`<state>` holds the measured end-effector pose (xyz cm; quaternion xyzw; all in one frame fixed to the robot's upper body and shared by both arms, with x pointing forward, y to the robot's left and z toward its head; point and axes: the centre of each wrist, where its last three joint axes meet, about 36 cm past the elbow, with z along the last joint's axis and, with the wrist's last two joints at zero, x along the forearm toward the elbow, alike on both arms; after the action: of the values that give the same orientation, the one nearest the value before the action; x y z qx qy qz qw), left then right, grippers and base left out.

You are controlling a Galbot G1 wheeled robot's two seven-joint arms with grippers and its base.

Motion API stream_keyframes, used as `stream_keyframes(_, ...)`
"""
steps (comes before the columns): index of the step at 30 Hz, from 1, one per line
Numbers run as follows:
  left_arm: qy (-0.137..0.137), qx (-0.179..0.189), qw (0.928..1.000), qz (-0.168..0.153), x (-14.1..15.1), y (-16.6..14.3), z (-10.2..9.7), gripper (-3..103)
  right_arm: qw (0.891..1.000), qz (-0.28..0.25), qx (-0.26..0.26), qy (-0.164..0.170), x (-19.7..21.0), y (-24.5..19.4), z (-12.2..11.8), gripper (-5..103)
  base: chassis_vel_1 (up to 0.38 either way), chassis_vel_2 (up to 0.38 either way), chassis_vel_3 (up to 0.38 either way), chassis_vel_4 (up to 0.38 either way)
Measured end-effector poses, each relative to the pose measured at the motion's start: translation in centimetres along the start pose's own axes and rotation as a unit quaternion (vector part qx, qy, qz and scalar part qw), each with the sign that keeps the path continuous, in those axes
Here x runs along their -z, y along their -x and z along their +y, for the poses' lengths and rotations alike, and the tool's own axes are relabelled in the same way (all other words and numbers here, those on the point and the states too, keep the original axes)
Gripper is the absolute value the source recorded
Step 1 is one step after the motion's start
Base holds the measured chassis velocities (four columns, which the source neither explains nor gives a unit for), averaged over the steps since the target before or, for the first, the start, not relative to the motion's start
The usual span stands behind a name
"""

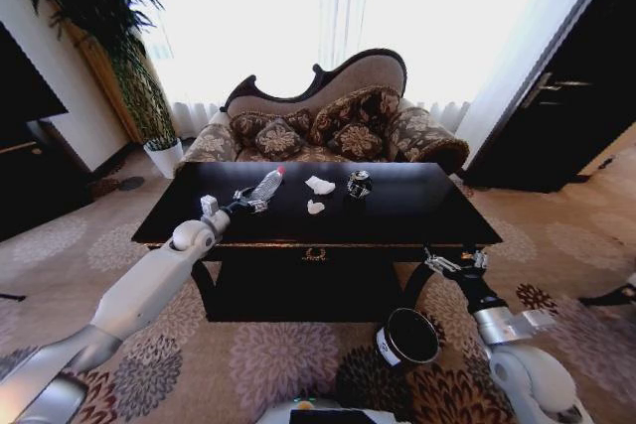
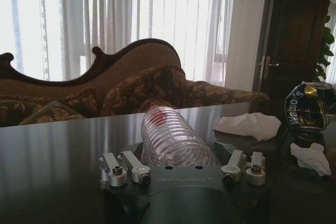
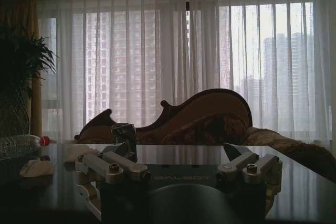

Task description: Move to the front of the table and place the trash on the table into the trash bin.

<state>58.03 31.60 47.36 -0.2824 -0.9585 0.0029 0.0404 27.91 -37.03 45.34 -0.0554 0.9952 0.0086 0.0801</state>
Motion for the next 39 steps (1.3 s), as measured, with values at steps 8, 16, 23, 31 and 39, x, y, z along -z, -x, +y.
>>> stream_keyframes(8,0.0,0.004,1.0,0.001,-0.4,-0.8,0.0,54,1.0,-0.002,0.001,0.0,0.1,0.1,0.0,100,0.0,0.0,0.0,0.0)
stream_keyframes(16,0.0,0.01,0.9999,0.004,-0.8,-2.2,-0.5,36,1.0,-0.004,0.0,0.003,0.1,0.0,0.2,100,0.0,0.0,0.0,0.0)
stream_keyframes(23,0.003,0.003,1.0,-0.006,1.5,-5.3,-2.2,36,1.0,-0.005,-0.003,-0.003,-0.3,0.0,0.0,100,0.0,0.0,0.0,0.0)
stream_keyframes(31,-0.037,-0.052,0.9967,-0.05,7.0,-9.2,-7.7,36,0.998,-0.012,-0.005,-0.063,-1.0,0.0,-0.4,100,0.0,0.0,0.0,0.0)
stream_keyframes(39,-0.159,-0.13,0.9777,-0.044,8.9,-11.7,-14.8,36,0.956,-0.067,0.013,-0.285,1.3,0.4,-0.7,100,0.0,0.0,0.0,0.0)
